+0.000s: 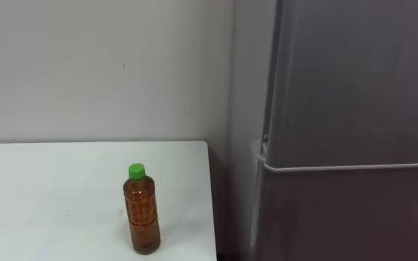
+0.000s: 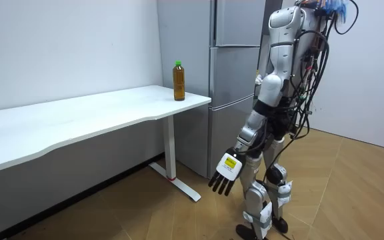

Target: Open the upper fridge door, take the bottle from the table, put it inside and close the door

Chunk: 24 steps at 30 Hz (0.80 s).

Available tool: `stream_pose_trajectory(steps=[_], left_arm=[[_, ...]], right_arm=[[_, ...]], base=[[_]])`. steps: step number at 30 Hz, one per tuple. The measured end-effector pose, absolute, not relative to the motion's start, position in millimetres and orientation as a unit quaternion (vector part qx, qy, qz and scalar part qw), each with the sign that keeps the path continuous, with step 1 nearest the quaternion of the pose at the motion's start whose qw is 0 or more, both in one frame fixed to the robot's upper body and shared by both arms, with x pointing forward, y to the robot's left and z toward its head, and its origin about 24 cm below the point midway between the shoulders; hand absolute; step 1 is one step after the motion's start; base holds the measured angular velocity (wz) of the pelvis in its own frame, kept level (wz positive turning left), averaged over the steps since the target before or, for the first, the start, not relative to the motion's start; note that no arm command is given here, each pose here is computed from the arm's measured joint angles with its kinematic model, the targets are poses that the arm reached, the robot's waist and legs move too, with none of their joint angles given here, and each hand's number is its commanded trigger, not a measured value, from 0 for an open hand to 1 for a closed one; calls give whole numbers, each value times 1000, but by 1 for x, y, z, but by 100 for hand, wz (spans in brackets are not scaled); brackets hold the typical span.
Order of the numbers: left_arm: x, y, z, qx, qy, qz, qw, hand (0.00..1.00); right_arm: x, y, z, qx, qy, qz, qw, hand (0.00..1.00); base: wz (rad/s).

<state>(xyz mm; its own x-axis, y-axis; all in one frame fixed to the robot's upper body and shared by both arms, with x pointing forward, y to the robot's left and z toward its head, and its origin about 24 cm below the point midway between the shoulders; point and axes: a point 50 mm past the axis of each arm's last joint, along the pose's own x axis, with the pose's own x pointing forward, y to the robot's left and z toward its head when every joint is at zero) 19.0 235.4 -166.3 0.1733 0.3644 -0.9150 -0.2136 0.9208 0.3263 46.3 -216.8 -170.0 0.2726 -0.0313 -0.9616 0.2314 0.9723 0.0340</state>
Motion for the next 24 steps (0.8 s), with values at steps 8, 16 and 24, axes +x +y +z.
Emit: stream_pose_trajectory(steps=[8, 16, 24], left_arm=[[12, 236, -166, 64, 621, 194, 757, 0], [11, 237, -166, 68, 621, 204, 754, 0], [-1, 249, -163, 33, 616, 297, 729, 0]], right_arm=[[46, -217, -170, 85, 598, -83, 793, 0], [42, -218, -170, 89, 601, -91, 789, 0], [40, -220, -170, 90, 606, -102, 784, 0]], base=[[0], [0], [4]])
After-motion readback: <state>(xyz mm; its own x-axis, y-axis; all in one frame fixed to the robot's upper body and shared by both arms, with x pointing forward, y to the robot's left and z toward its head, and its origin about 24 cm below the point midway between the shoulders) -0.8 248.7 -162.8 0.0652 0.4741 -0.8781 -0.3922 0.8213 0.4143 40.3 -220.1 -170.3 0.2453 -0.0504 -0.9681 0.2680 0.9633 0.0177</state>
